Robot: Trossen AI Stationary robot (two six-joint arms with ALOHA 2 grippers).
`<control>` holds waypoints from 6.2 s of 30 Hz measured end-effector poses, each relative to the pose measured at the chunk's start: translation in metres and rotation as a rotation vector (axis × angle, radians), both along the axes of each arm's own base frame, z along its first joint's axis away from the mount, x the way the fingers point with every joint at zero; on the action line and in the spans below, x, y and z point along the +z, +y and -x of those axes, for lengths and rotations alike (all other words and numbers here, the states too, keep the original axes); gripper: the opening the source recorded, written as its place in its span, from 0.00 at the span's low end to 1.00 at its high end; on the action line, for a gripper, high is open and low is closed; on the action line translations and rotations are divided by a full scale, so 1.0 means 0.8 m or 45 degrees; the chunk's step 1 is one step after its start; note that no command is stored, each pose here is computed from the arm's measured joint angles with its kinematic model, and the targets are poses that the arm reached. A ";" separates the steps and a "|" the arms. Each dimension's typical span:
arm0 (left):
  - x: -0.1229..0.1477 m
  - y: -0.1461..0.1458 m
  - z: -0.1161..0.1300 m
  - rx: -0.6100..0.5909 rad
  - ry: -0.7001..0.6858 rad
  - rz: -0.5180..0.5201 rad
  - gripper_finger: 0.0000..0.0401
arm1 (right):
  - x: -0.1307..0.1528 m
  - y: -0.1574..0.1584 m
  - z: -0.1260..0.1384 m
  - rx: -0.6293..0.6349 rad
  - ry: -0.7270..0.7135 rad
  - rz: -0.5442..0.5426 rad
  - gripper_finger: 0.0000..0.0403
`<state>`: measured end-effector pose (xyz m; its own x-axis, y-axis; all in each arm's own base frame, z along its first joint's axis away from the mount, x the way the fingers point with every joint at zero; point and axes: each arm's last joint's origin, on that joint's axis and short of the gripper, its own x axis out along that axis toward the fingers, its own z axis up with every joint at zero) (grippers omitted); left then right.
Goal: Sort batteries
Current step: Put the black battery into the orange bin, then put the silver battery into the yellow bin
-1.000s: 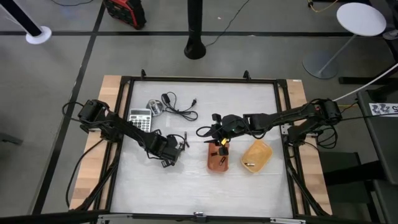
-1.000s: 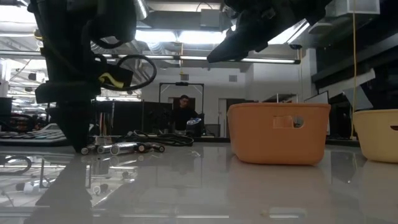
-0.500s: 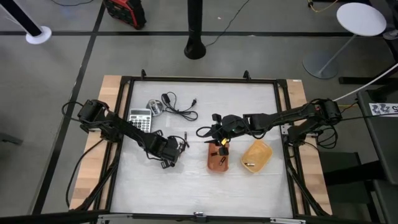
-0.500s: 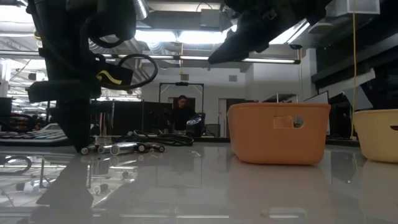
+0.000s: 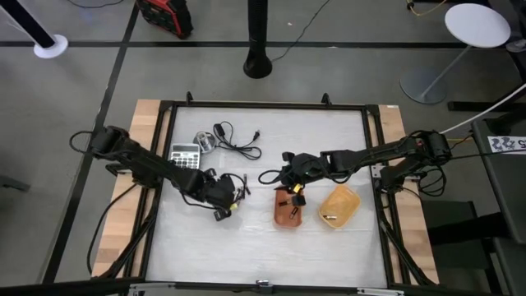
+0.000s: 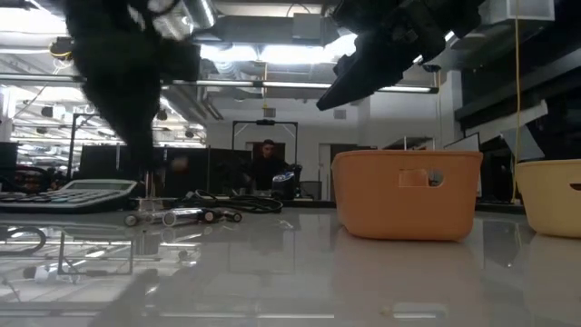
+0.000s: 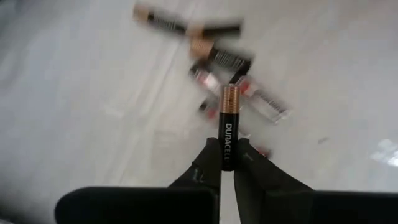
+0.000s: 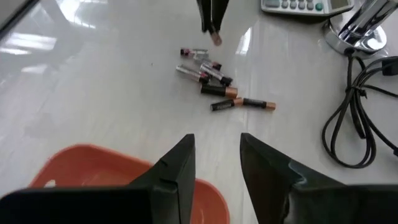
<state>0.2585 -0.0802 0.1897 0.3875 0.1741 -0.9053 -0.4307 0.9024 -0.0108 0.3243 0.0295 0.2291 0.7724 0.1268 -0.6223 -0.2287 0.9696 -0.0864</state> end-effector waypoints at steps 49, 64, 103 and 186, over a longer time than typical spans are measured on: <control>0.053 0.011 -0.034 -0.171 -0.548 0.049 0.32 | 0.029 -0.003 0.005 0.116 -0.198 0.278 0.30; 0.015 -0.022 0.003 0.313 -0.249 0.297 0.32 | -0.038 0.005 -0.041 0.351 -0.145 0.372 0.30; -0.073 -0.008 -0.041 0.463 -0.089 0.247 0.24 | -0.020 0.007 -0.070 0.387 -0.194 0.438 0.30; -0.052 -0.005 -0.354 -0.665 -1.118 -0.339 0.13 | 0.182 -0.029 0.185 -0.228 -0.229 0.457 0.30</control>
